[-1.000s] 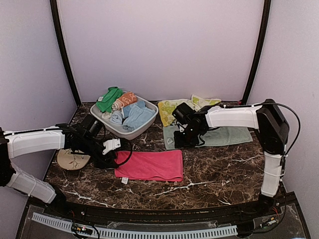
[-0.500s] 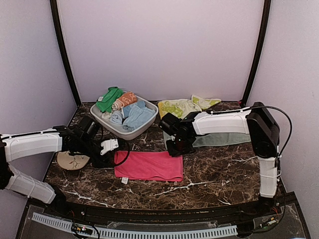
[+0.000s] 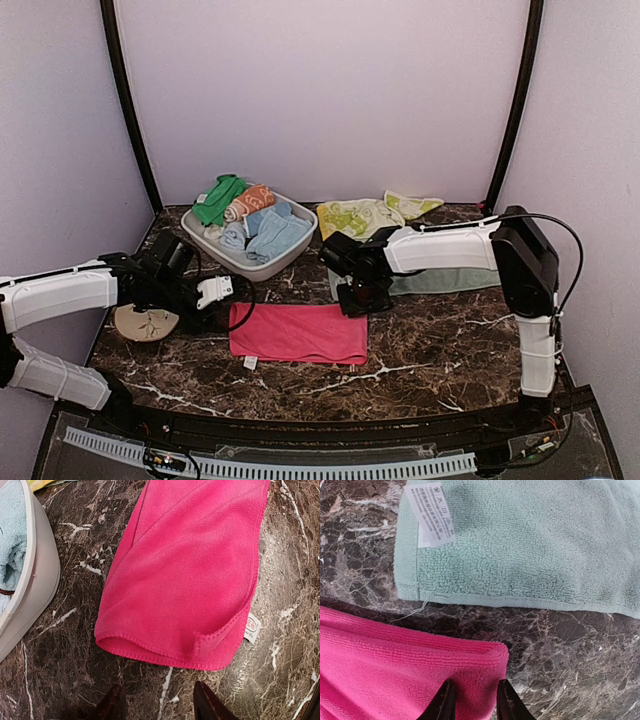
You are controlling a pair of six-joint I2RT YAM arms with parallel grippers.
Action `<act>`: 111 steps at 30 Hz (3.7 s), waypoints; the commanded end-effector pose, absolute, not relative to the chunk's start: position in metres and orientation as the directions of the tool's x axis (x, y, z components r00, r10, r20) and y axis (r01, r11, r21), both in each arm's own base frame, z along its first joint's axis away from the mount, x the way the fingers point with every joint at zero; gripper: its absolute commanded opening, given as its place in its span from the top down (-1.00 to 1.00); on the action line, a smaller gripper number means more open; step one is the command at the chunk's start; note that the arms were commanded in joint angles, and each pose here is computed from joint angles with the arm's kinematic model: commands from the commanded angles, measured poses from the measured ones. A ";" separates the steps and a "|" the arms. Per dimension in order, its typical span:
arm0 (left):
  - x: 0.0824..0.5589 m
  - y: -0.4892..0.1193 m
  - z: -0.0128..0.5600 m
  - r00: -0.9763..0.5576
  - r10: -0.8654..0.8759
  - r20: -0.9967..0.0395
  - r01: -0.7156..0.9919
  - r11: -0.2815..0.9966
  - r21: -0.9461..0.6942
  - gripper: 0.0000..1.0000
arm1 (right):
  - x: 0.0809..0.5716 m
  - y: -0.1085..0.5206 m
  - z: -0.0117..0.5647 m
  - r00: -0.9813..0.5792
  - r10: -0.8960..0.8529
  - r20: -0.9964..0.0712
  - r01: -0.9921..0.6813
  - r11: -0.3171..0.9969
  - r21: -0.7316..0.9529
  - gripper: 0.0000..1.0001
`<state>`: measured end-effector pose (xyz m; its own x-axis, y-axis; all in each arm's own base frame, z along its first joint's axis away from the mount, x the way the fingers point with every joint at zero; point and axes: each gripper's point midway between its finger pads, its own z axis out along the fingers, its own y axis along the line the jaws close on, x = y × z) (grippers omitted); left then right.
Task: Roll the towels
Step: Move the towel to the center of the board, then rotate the towel at the center of the board.
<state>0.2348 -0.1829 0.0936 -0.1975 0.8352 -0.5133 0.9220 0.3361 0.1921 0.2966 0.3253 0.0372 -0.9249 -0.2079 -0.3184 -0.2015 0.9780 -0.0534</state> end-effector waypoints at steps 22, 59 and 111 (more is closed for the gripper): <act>0.229 -0.169 0.091 -0.188 0.861 -0.472 0.920 0.323 0.223 0.01 | 0.274 0.300 0.055 -0.930 -0.012 -0.367 -0.129 0.946 0.296 1.00; 0.237 -0.243 0.024 -0.014 0.929 -0.371 0.978 0.090 0.190 0.19 | 0.210 0.238 -0.014 -0.976 -0.096 -0.198 -0.138 0.967 0.214 0.89; 0.376 -0.289 0.125 -0.022 0.848 -0.530 0.824 0.316 0.471 -0.10 | 0.177 0.349 0.093 -0.906 -0.204 -0.370 -0.405 0.669 0.623 0.86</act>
<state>0.3720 -0.2957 0.0608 -0.0599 0.8996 -0.4326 0.8502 0.2731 0.4501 0.1345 0.3371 0.0603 -0.8987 -0.3038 -0.3163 -0.4269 0.7707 0.4731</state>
